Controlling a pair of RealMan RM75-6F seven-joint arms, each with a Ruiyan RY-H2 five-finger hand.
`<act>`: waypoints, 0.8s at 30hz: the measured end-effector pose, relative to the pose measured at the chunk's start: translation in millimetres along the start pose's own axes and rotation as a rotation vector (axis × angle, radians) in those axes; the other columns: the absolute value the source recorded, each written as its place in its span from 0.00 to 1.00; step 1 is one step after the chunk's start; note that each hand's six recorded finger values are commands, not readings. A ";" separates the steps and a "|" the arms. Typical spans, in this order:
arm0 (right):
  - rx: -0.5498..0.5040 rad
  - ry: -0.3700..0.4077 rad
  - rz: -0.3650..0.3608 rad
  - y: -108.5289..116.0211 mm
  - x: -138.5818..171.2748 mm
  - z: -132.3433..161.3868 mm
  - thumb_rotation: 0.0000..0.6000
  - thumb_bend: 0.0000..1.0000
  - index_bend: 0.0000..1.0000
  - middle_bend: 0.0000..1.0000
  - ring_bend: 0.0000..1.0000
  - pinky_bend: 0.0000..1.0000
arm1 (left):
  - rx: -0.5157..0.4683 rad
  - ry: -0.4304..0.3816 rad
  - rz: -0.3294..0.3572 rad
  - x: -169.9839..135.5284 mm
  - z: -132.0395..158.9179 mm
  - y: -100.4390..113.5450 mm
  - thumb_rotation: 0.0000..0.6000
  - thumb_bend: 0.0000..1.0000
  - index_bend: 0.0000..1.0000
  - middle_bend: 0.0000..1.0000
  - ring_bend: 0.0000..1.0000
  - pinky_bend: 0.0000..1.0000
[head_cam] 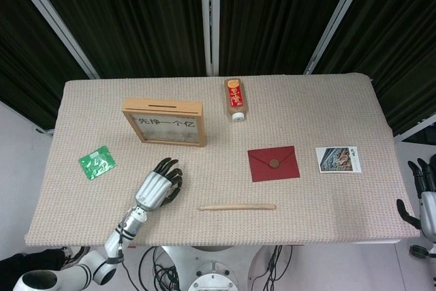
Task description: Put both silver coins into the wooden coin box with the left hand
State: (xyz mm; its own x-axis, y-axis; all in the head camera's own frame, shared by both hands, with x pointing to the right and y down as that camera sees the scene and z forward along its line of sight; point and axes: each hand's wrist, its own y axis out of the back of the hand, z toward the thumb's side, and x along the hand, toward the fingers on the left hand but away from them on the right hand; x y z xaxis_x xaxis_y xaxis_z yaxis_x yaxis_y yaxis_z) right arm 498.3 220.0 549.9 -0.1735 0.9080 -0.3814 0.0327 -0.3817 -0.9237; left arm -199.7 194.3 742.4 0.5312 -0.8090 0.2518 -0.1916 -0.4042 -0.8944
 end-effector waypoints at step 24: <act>-0.006 0.037 -0.033 9.7 -4.7 14.3 1.00 0.32 0.00 0.00 0.00 0.00 | -0.077 0.210 0.340 15.9 -47.0 262.4 1.00 0.45 0.63 0.38 0.14 0.18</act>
State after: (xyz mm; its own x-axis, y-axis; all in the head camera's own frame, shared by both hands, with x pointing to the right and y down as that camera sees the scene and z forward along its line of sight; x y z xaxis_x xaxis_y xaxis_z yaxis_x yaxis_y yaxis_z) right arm 485.4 209.5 543.3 -0.1382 0.9259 -0.3515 0.0336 -0.3503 -0.9360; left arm -280.3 55.4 529.1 0.2484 -0.9684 0.0232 -0.3929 -0.1227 -0.9114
